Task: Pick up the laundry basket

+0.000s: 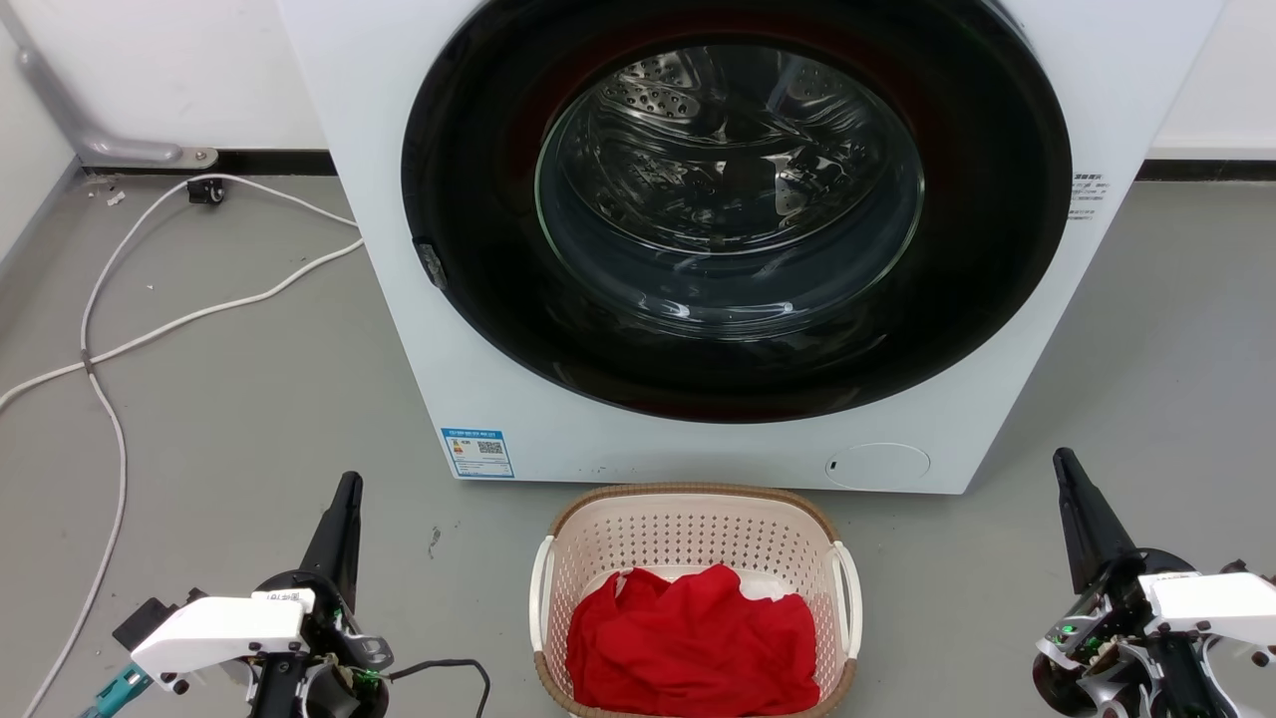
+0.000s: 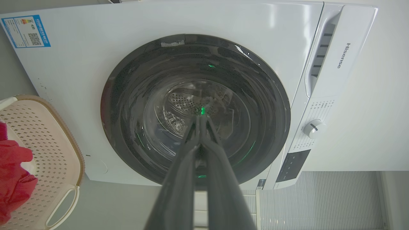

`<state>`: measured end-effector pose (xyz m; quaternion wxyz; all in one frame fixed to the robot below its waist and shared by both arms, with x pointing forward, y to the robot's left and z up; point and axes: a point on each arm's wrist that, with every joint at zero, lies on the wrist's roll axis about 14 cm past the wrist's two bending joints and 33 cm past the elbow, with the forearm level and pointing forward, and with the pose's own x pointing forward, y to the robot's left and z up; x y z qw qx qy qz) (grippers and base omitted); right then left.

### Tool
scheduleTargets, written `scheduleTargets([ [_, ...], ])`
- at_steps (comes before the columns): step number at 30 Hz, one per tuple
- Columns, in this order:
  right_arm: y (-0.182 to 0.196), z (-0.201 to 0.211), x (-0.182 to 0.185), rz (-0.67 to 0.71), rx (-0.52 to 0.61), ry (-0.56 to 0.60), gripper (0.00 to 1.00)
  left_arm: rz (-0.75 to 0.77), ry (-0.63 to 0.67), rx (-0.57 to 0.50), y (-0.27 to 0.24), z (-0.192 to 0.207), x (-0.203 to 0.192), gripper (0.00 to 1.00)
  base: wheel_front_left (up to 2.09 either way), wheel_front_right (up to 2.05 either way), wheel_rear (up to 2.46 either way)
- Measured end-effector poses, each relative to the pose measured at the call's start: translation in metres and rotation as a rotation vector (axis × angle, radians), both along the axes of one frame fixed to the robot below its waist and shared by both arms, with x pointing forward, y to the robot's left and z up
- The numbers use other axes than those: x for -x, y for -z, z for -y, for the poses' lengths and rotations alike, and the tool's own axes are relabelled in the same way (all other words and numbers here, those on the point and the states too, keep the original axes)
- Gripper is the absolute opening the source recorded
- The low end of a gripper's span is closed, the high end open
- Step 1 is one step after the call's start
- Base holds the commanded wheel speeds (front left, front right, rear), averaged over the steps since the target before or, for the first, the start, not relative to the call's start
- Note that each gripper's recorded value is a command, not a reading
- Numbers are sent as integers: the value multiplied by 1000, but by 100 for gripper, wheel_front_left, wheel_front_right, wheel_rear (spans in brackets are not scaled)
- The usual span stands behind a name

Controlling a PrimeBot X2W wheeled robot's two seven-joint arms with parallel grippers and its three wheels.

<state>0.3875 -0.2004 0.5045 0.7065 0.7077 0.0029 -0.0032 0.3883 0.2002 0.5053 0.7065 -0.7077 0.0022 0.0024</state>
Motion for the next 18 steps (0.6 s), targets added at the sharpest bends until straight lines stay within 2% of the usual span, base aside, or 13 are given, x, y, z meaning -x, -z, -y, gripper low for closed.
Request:
scheduleTargets([
  [18, 0, 0, 0, 0, 0, 0, 0, 0, 0, 0, 0, 0, 0, 0, 0, 0, 0],
])
